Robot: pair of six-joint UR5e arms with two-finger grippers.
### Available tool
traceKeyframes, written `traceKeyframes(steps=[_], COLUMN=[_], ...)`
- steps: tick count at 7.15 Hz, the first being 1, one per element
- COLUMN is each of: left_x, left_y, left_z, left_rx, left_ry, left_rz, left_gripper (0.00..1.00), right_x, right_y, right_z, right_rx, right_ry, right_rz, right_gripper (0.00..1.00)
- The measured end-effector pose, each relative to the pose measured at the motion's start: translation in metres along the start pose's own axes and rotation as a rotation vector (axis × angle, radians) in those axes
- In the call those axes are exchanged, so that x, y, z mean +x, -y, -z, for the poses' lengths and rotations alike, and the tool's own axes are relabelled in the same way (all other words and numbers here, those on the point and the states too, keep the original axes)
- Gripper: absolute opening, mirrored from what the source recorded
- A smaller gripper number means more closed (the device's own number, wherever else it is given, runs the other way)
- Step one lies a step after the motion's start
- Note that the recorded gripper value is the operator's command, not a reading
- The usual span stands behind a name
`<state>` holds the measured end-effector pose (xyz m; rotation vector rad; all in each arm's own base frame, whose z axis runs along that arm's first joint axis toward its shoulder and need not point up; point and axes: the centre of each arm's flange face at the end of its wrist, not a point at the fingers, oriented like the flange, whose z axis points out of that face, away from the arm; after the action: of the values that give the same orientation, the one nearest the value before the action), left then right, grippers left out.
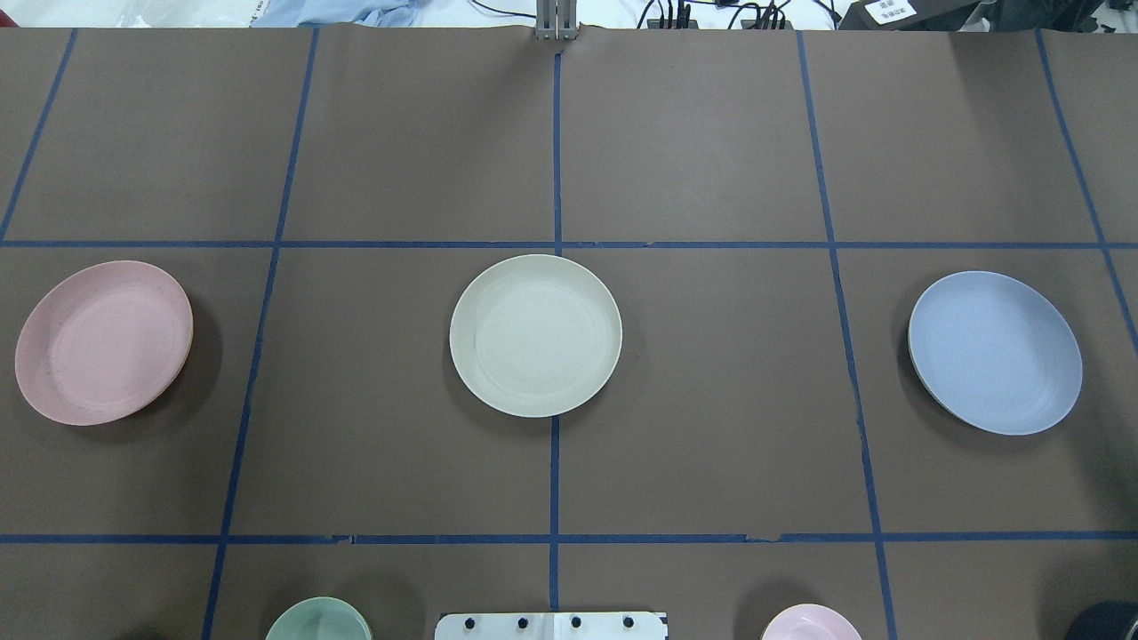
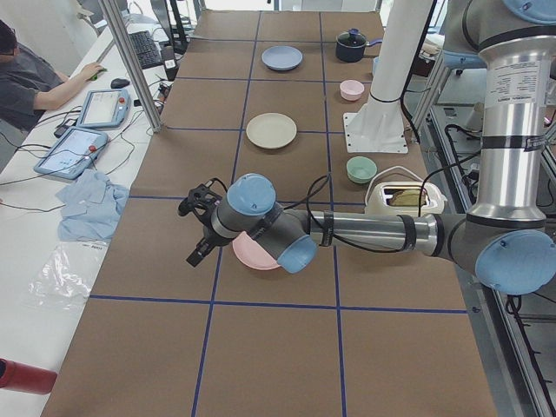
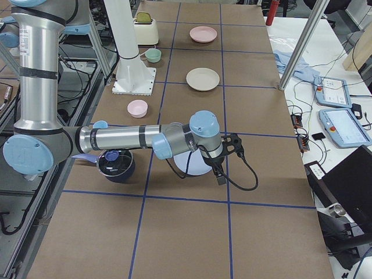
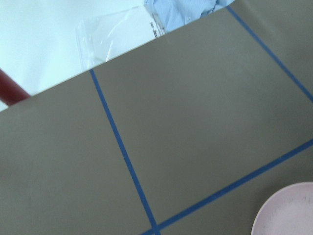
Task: Stack three plates with pink and blue
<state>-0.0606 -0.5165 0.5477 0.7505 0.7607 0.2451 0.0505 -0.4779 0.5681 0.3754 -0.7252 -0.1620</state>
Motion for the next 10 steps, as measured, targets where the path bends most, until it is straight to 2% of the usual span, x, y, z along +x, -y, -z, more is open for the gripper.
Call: traceKeyframes(steps=[1,2,3,4,5,7,10], left_x=[0.005,0.019,0.04,0.062,0.079,0.101,0.112], left_y=[0.011,-0.002,-0.026,-0.046,-0.063,-0.103,-0.164], left_z=[-0.008,-0.021,-0.043,-0.069,-0.09,-0.125,-0.151], left_rx=[0.039,0.073,0.082,0.054,0.03,0.036,-0.035], left_ry=[-0.018,-0.053,-0.108,-0.157,-0.16,-0.101,-0.067], left_rz=[-0.008,-0.054,-0.094,-0.064,0.015,0.142,0.175], left_gripper=[1.0,1.0,1.0,1.0,1.0,1.0,1.0], right_x=[-0.011,-0.016,-0.019,-0.018,-0.018,-0.017,-0.017], right_y=[0.007,0.009,0.008,0.005,0.002,-0.003,-0.005], right_z=[-0.002,-0.004,-0.006,-0.008,-0.009,-0.01,-0.011], right_rx=[0.01,0.015,0.015,0.011,0.008,0.002,-0.001], right_ry=[0.009,0.017,0.022,0.024,0.025,0.027,0.026], right_rz=[0.023,0.032,0.033,0.024,0.012,-0.002,-0.005], right_gripper=[1.0,1.0,1.0,1.0,1.0,1.0,1.0])
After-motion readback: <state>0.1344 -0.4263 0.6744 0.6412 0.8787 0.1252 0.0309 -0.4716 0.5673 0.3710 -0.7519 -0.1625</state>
